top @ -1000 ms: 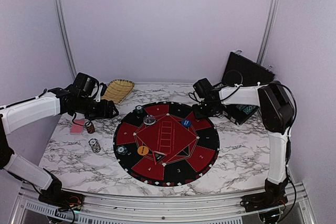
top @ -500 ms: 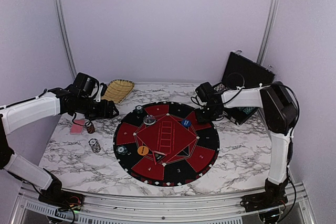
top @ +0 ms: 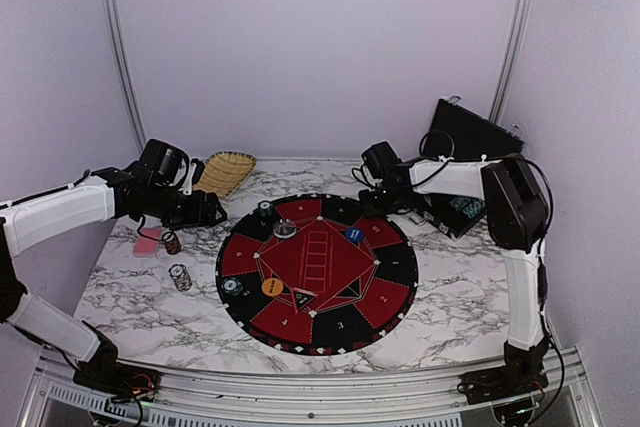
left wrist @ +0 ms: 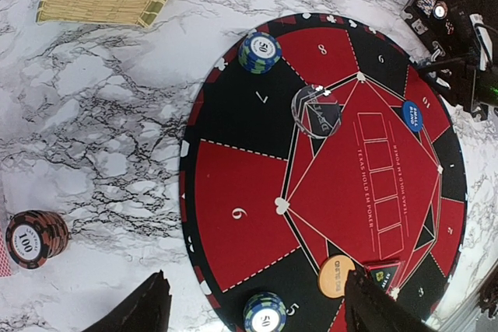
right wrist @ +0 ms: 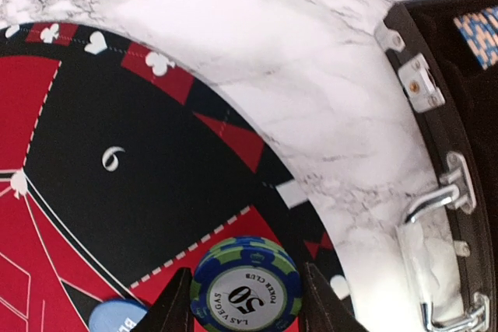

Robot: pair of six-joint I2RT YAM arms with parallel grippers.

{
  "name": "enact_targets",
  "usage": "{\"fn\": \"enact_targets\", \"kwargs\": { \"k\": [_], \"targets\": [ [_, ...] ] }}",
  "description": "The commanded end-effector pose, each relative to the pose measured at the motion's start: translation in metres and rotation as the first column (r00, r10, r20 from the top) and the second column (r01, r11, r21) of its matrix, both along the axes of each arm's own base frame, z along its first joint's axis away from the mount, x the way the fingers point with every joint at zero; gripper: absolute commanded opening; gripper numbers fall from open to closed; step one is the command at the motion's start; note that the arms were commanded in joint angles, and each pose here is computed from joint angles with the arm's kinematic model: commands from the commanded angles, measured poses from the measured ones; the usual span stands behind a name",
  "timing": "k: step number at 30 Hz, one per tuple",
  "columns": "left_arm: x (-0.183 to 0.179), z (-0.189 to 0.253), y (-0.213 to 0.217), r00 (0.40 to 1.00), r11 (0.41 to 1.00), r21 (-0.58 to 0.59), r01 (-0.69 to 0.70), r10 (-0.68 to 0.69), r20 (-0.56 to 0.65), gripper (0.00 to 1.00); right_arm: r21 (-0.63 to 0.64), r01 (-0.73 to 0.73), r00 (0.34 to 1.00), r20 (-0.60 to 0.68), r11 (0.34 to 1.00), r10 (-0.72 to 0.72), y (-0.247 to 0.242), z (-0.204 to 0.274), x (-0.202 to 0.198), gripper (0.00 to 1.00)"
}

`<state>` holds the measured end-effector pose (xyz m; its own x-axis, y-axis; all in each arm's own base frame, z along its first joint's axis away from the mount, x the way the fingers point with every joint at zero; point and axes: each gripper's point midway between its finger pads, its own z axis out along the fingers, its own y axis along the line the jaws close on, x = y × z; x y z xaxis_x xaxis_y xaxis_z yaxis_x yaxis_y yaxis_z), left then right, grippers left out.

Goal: Distribute texas hold em gaming equipment
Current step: Place the poker chips pile in the small blind area.

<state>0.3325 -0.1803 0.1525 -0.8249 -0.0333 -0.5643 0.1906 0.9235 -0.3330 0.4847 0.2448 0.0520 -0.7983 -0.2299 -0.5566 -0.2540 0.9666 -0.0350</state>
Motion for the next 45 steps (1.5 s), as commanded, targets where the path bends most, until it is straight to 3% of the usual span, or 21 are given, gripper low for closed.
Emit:
{"fn": "enact_targets", "kwargs": {
  "k": [1, 10, 22, 33, 45],
  "targets": [
    [0.001, -0.002, 0.000, 1.000, 1.000, -0.002, 0.013, -0.013, 0.007, 0.78, -0.003, -0.021, 1.000, 0.010, 1.000, 0.021, 0.009, -0.001, 0.022, 0.13],
    [0.000, -0.002, -0.001, 1.000, 1.000, -0.003, 0.018, -0.017, 0.006, 0.78, -0.015, -0.043, 0.999, 0.005, 0.999, 0.043, 0.024, -0.016, 0.046, 0.13],
    [0.000, -0.005, -0.002, 1.000, 1.000, -0.004, 0.021, -0.021, -0.006, 0.78, -0.021, -0.048, 0.999, -0.026, 0.999, 0.047, 0.025, -0.030, 0.044, 0.18],
    [0.000, -0.007, -0.004, 1.000, 1.000, -0.009, 0.027, -0.027, -0.015, 0.79, -0.013, -0.053, 0.998, -0.016, 0.999, 0.053, 0.026, -0.015, 0.045, 0.59],
    [0.002, 0.002, 0.010, 0.999, 0.999, 0.017, -0.044, 0.044, 0.020, 0.82, 0.034, -0.061, 0.996, 0.067, 0.998, 0.058, 0.028, 0.040, 0.042, 0.82]
  ]
}}
